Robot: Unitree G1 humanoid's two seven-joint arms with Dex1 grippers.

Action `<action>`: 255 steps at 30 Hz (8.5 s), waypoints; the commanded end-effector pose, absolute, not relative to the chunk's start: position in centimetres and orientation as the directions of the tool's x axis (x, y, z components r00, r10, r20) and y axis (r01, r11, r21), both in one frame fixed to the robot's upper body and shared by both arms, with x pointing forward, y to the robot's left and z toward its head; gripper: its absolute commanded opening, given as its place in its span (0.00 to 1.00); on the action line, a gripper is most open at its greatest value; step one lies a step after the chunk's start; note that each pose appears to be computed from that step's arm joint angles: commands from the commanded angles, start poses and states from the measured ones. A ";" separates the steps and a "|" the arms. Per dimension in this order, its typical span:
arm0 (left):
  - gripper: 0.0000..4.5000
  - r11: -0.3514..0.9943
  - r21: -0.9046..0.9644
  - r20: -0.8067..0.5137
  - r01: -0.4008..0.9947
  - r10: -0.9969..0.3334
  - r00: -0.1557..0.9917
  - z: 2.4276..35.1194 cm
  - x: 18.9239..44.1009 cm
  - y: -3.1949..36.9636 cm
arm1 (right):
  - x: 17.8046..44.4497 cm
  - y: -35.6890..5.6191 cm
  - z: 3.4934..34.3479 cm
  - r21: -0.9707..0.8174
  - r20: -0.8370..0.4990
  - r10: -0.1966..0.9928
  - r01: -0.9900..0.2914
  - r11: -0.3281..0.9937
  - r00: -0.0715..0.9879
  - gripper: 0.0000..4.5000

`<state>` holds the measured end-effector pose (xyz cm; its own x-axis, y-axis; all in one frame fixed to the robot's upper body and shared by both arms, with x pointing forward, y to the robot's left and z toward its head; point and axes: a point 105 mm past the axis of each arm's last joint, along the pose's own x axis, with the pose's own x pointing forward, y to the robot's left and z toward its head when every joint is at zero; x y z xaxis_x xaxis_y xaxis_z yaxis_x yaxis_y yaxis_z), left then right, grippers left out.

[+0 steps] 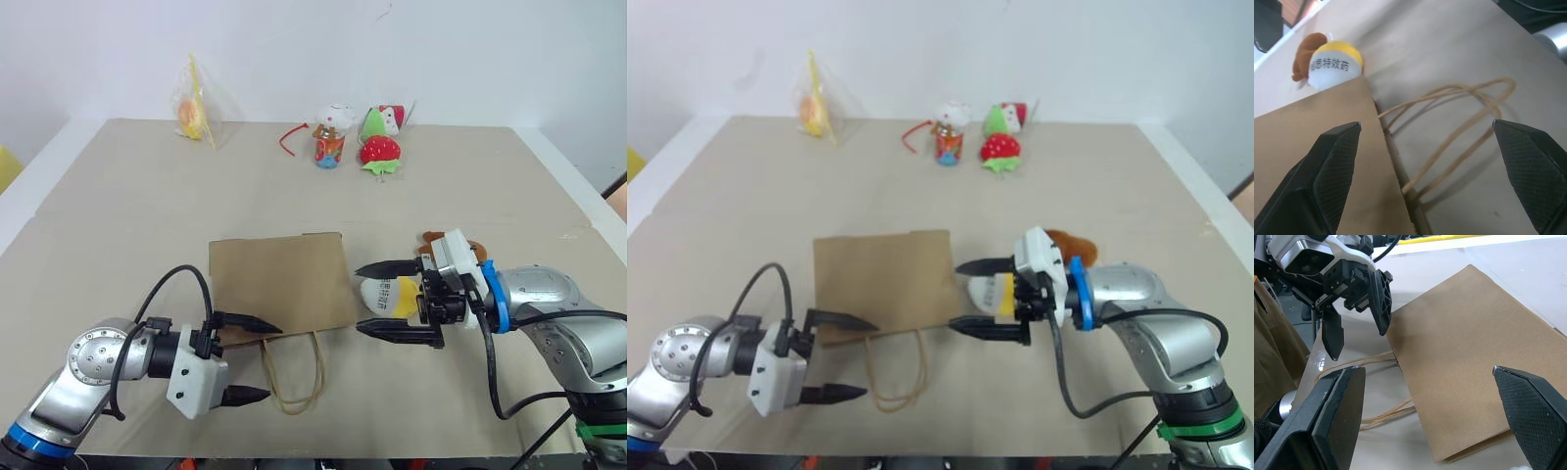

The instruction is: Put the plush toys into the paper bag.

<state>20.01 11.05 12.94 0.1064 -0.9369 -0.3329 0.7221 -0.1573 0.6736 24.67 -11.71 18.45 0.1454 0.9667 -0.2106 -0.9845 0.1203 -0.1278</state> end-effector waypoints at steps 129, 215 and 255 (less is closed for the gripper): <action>0.00 0.630 0.510 0.443 0.586 -0.776 0.449 30.8 28.6 8.4 | 34.0 -1.0 11.4 -0.254 -0.305 0.790 -0.845 0.470 0.531 0.00; 0.00 0.659 0.475 0.379 0.583 -0.751 0.540 27.3 28.7 9.0 | 29.8 -16.6 13.3 -0.243 -0.520 0.743 -0.907 0.344 0.422 0.86; 0.00 0.678 0.441 0.407 0.587 -0.735 0.543 27.8 28.7 8.2 | 34.3 1.2 20.7 -0.271 -0.188 0.890 -0.893 0.360 0.415 0.02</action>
